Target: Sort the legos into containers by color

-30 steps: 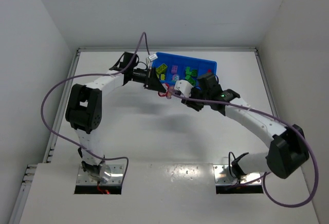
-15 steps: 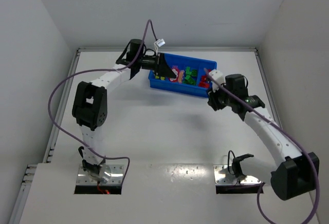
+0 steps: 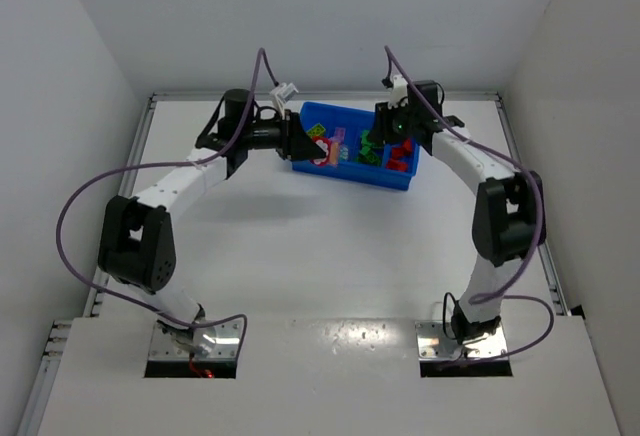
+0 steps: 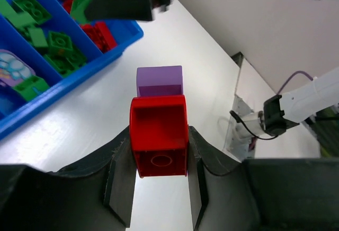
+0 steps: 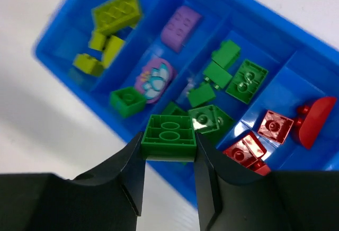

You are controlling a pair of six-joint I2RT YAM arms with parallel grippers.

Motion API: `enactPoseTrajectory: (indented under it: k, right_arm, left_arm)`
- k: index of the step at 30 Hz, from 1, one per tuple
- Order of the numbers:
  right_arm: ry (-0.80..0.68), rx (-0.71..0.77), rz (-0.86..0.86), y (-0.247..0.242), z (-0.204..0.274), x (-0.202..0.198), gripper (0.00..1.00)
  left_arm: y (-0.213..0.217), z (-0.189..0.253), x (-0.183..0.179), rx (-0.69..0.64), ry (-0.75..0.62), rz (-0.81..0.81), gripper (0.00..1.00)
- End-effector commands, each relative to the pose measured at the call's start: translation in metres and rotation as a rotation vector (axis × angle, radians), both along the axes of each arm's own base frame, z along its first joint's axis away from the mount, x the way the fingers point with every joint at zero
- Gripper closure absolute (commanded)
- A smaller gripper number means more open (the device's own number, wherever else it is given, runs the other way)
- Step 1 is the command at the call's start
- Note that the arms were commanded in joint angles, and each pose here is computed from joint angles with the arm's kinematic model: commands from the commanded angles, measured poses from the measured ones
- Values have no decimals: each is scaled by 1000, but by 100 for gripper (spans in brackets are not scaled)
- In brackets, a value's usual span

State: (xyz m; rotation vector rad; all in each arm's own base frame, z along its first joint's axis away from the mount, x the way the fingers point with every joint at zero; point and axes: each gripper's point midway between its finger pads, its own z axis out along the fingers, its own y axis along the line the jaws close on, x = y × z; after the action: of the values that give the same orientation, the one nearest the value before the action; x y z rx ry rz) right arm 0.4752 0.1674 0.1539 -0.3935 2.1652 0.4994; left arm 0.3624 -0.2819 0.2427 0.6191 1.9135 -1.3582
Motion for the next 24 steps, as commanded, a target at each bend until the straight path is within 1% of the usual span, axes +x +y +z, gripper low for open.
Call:
enactPoseTrajectory:
  k: [1, 2, 3, 4, 5, 6, 8, 9, 11, 12, 13, 14, 15, 16, 17, 18, 19, 22, 23, 24]
  right_arm:
    - [30, 27, -34, -3, -11, 19, 100]
    - [38, 25, -43, -6, -20, 28, 98]
    - [47, 23, -43, -5, -25, 30, 76]
    - [42, 24, -43, -4, -25, 35, 61]
    - [48, 23, -43, -4, -29, 37, 50]
    - [57, 21, -43, -4, -34, 37, 32]
    - [45, 24, -43, -3, -30, 42, 19]
    - [52, 51, -5, 4, -28, 38, 16]
    - [21, 98, 40, 7, -3, 33, 15]
    - [21, 164, 137, 23, 10, 21, 15]
    - [14, 214, 192, 19, 18, 14, 15]
    - [-9, 270, 268, 23, 38, 2, 15]
    - [4, 368, 400, 36, 50, -22, 15]
    - [14, 417, 450, 38, 57, -33, 15]
    - [54, 506, 541, 46, 70, -55, 15]
    - [49, 540, 577, 49, 75, -67, 15]
    - [94, 593, 601, 51, 81, -79, 15]
    - [104, 612, 644, 60, 84, -102, 15]
    - [137, 625, 656, 63, 79, -109, 15]
    - [133, 631, 689, 70, 86, -117, 15]
  left_arm:
    - [19, 25, 7, 16, -137, 59, 100]
    - [25, 23, 9, 23, -135, 71, 100]
    - [25, 23, 9, 23, -135, 71, 100]
    - [29, 23, 10, 24, -135, 82, 100]
    - [33, 21, 12, 31, -135, 88, 100]
    - [34, 20, 11, 34, -126, 88, 100]
    - [37, 20, 13, 38, -134, 95, 100]
    - [36, 16, 13, 37, -123, 85, 100]
    - [37, 9, 11, 24, -97, 49, 98]
    - [35, 11, 10, 14, -96, 23, 98]
    - [35, 4, 12, -1, -65, 3, 96]
    - [36, 10, 6, -42, -55, -57, 95]
    - [32, 18, 7, -78, -93, -91, 95]
    - [33, 15, 9, -105, -36, -100, 94]
    - [32, 19, 8, -121, -43, -130, 94]
    - [31, 20, 10, -124, -45, -140, 94]
    - [30, 16, 13, -125, -35, -150, 94]
    - [24, 25, 13, -139, -45, -198, 94]
    - [19, 27, 11, -145, -49, -227, 94]
    - [15, 27, 8, -145, -48, -239, 94]
